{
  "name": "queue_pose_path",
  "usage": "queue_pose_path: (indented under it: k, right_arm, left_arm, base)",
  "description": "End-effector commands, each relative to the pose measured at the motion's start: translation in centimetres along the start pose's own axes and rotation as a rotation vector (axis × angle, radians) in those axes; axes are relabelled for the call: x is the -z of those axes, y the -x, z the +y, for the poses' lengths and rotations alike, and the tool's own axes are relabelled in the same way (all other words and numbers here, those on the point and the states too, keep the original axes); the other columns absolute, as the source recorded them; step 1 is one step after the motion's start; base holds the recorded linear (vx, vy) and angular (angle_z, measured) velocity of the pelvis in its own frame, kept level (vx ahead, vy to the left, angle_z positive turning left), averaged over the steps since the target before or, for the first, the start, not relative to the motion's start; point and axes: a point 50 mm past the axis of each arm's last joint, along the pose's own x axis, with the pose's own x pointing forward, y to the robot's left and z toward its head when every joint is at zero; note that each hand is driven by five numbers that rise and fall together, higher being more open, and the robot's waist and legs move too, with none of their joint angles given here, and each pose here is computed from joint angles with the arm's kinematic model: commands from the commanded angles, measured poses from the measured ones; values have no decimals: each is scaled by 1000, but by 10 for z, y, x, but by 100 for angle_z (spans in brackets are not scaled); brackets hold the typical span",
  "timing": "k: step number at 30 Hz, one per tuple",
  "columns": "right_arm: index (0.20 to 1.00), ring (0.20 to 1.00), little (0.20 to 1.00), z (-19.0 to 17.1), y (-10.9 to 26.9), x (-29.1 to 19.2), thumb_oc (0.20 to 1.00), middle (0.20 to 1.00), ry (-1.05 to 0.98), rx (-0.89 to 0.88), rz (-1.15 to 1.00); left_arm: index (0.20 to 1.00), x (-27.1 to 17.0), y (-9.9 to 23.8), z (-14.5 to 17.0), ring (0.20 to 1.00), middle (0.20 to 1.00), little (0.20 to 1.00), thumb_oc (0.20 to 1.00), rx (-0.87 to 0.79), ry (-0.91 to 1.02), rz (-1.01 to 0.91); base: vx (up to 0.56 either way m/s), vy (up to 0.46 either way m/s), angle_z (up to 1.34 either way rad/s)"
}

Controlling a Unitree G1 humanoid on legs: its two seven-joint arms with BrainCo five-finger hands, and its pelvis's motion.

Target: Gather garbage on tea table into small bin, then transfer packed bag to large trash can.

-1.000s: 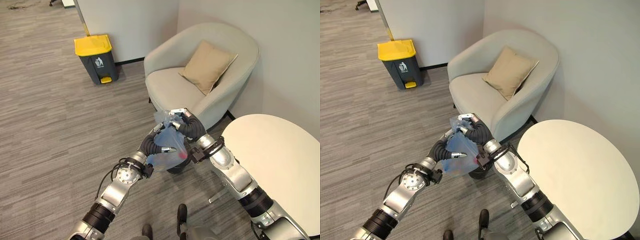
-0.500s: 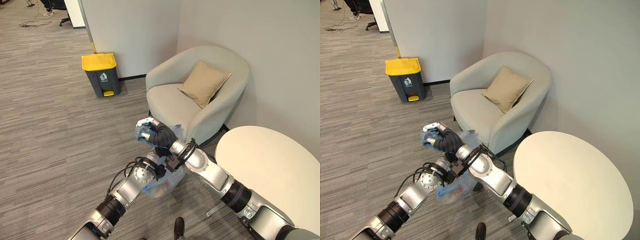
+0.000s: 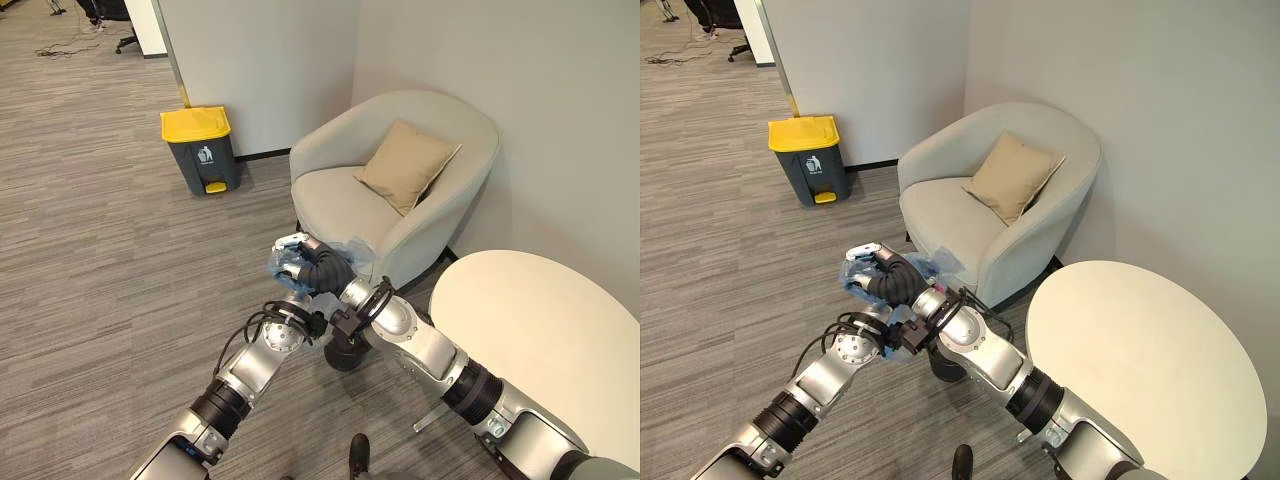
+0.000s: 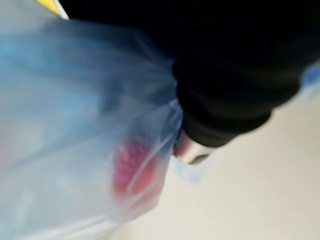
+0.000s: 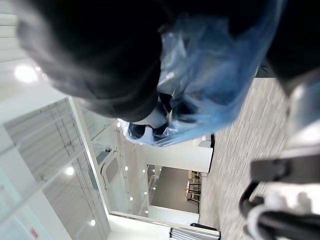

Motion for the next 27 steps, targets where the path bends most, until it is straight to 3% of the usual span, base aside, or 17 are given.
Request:
queue_pose_path:
  k: [1,6,7,11,12,18,19,21,25,26,27]
  right_arm:
    - [1000,1000,1000,-9,-11,-49,1000,1000,242,12,-231]
    - [1000,1000,1000,-28,3,-67,1000,1000,561,105,-291]
    - [1000,1000,1000,-35,12,-77,1000,1000,708,154,-327]
    - [1000,1000,1000,-43,23,-76,1000,1000,817,203,-311]
    - [1000,1000,1000,-54,40,-68,1000,1000,843,265,-251]
    - [1000,1000,1000,-78,90,-27,1000,1000,674,397,-8]
    - [1000,1000,1000,-91,139,14,1000,1000,512,499,237]
    - [1000,1000,1000,-96,169,35,1000,1000,439,559,376]
    - [1000,1000,1000,-97,190,50,1000,1000,380,597,468]
    - [1000,1000,1000,-102,253,78,1000,1000,326,687,742]
    - [1000,1000,1000,-101,263,84,1000,1000,313,702,787]
  left_arm:
    - [200,-35,-8,12,200,200,200,200,-50,63,-187]
    - [200,-26,5,24,200,200,200,200,-111,100,-161]
    - [200,-19,12,29,200,200,200,200,-146,126,-135]
    - [200,-10,21,36,200,200,200,200,-180,146,-99]
    - [200,1,33,46,200,200,200,200,-217,148,-53]
    - [200,35,65,61,200,200,200,200,-267,151,98]
    - [200,59,90,73,200,200,200,200,-299,171,213]
    - [200,72,107,80,200,200,200,200,-298,155,283]
    - [200,84,121,85,200,200,200,200,-310,151,348]
    - [200,110,169,104,200,200,200,200,-361,109,530]
    - [200,118,181,105,200,200,200,200,-377,108,586]
  base:
    - [0,0,0]
    - [0,0,0]
    - [0,0,0]
    - [0,0,0]
    - [0,0,0]
    - [1,-2,-1]
    - [0,0,0]
    - [-7,-10,3]
    - [-3,-5,-9]
    - [-37,-10,-4]
    - [-36,-11,4]
